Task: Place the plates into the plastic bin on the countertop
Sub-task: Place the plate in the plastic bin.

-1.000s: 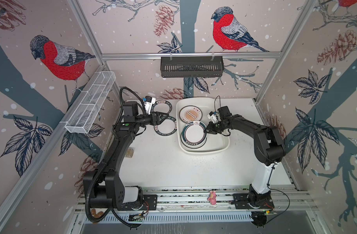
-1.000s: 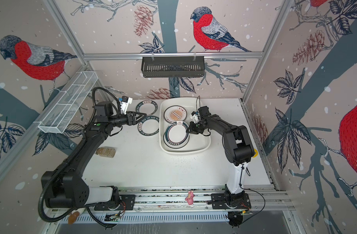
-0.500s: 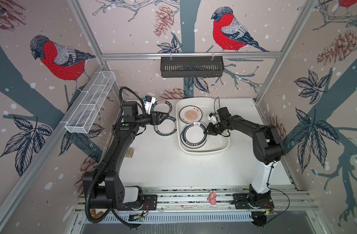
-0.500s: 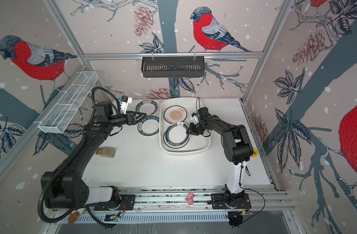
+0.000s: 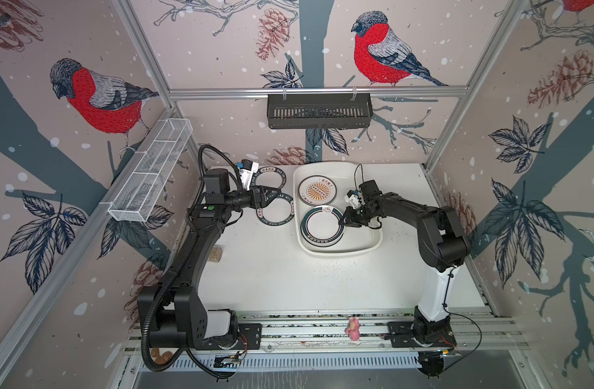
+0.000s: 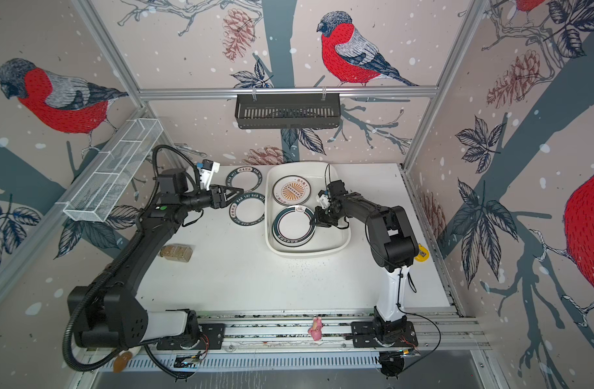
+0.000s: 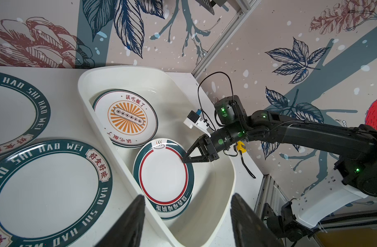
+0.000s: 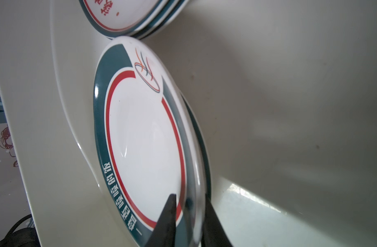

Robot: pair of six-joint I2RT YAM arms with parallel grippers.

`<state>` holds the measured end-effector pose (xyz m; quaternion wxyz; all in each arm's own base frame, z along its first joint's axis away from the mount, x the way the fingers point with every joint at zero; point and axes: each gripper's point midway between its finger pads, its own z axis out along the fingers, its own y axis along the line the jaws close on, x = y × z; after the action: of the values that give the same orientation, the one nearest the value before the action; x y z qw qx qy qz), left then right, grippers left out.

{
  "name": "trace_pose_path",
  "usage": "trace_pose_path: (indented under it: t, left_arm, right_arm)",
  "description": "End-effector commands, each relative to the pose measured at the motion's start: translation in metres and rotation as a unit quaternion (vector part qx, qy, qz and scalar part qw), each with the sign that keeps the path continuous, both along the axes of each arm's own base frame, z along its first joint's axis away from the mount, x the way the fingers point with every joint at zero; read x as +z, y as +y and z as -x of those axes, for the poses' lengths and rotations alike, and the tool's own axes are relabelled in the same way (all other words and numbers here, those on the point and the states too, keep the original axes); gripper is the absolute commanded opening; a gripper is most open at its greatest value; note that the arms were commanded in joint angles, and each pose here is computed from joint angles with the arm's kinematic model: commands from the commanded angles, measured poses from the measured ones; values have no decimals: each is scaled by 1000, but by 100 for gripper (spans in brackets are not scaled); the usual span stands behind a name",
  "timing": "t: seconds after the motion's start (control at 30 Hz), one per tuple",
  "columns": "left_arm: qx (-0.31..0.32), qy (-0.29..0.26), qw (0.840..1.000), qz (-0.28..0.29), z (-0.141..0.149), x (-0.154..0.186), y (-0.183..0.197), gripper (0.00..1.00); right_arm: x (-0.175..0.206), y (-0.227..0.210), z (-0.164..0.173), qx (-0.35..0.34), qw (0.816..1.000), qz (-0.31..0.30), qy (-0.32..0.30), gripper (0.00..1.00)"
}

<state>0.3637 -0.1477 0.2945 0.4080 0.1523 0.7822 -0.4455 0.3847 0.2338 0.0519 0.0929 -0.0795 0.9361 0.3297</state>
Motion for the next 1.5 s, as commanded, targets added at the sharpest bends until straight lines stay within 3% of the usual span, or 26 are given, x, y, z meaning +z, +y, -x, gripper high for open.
trace_pose_path:
  t: [0.0,1.47]
  left_arm:
    - [-8,-21,1000,6,1,9,-1,64]
    - [-9,-22,1000,9,2,10,-2,64]
  right_arm:
    - [-6,-2,2,5,1000,13,1,23]
    - [1,-11,6,-1,998,57,-18,29]
